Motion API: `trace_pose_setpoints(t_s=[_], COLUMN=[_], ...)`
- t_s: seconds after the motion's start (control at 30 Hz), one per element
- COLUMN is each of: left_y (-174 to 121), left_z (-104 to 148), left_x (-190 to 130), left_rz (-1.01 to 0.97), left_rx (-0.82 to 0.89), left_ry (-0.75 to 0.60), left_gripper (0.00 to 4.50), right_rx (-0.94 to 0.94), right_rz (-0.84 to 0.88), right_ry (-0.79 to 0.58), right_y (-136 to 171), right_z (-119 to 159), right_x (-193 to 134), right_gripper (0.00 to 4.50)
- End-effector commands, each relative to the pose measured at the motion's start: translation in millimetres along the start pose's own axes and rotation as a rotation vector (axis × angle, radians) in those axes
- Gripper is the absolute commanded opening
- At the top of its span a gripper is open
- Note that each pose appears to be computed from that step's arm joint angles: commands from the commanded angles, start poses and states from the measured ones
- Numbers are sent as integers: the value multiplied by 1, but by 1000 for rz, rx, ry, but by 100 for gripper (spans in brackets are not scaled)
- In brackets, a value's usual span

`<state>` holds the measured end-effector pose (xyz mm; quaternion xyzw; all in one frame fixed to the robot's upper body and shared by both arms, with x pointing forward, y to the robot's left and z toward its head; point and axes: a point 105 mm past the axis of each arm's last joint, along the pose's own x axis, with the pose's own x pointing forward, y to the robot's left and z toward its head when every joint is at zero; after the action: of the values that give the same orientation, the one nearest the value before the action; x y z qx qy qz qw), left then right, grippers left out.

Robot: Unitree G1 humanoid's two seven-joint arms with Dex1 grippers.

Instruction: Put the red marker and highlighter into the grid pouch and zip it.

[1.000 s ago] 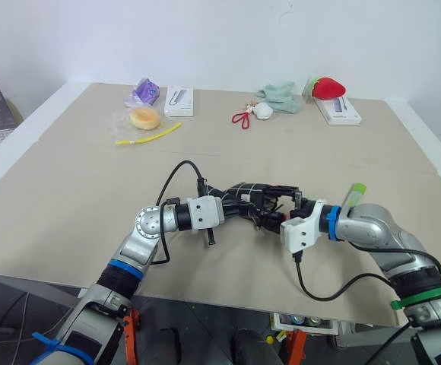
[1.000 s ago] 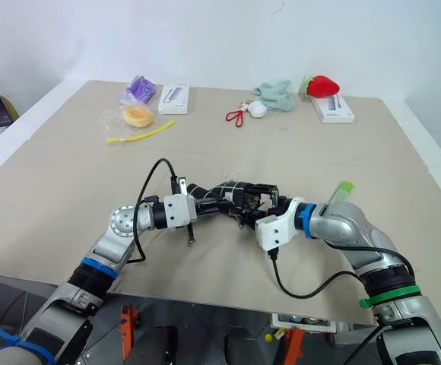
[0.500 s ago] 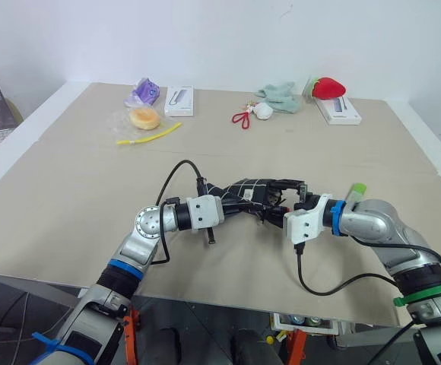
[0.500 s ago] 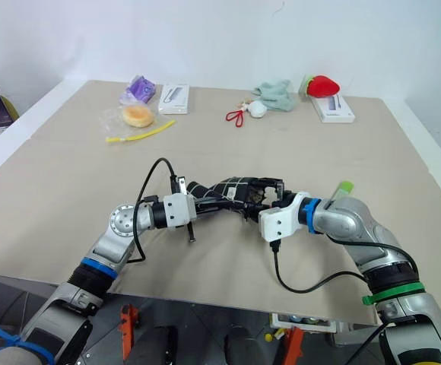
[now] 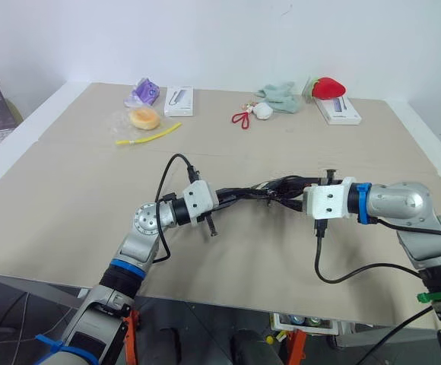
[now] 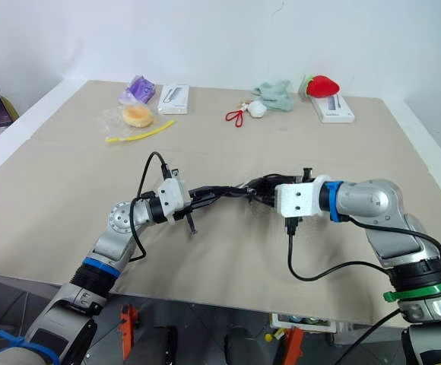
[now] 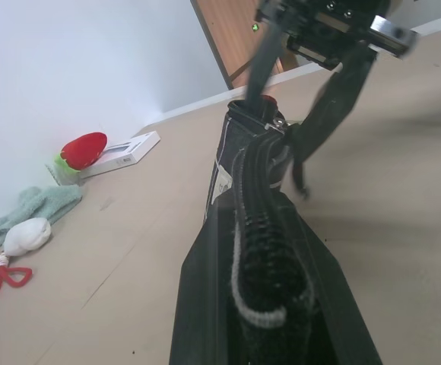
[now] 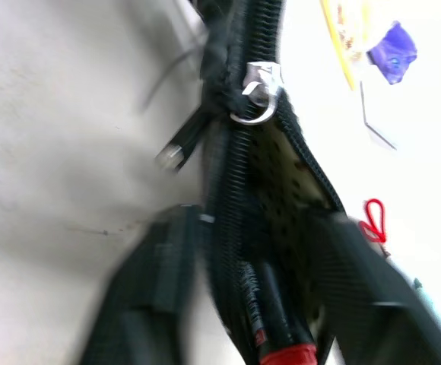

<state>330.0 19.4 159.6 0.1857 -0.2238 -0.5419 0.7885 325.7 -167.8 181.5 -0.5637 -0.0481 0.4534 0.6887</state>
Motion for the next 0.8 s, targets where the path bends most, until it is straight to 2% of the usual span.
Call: trace_pose_setpoints(t_s=[0.03, 0.37, 0.5, 0.7, 0.77, 0.8], left_y=[7, 7, 8, 15, 17, 18], left_z=[16, 14, 15, 20, 20, 20], left_x=[5, 4, 5, 6, 5, 4], left_rz=[12, 16, 25, 58, 74, 81], left_rx=[38, 41, 31, -35, -61, -69], left_ry=[-52, -44, -52, -81, -87, -90], left_gripper=[0, 0, 0, 0, 0, 0], right_rx=[-41, 33, 106, 357, 425, 466], right_rz=[-18, 26, 31, -92, -182, -250], right_ry=[10, 50, 49, -26, -5, 59], right_y=[-10, -3, -6, -41, -56, -64], right_z=[6, -4, -5, 2, -5, -17], right_x=[-7, -19, -25, -60, -72, -79], right_gripper=[12, 5, 146, 441, 446, 446])
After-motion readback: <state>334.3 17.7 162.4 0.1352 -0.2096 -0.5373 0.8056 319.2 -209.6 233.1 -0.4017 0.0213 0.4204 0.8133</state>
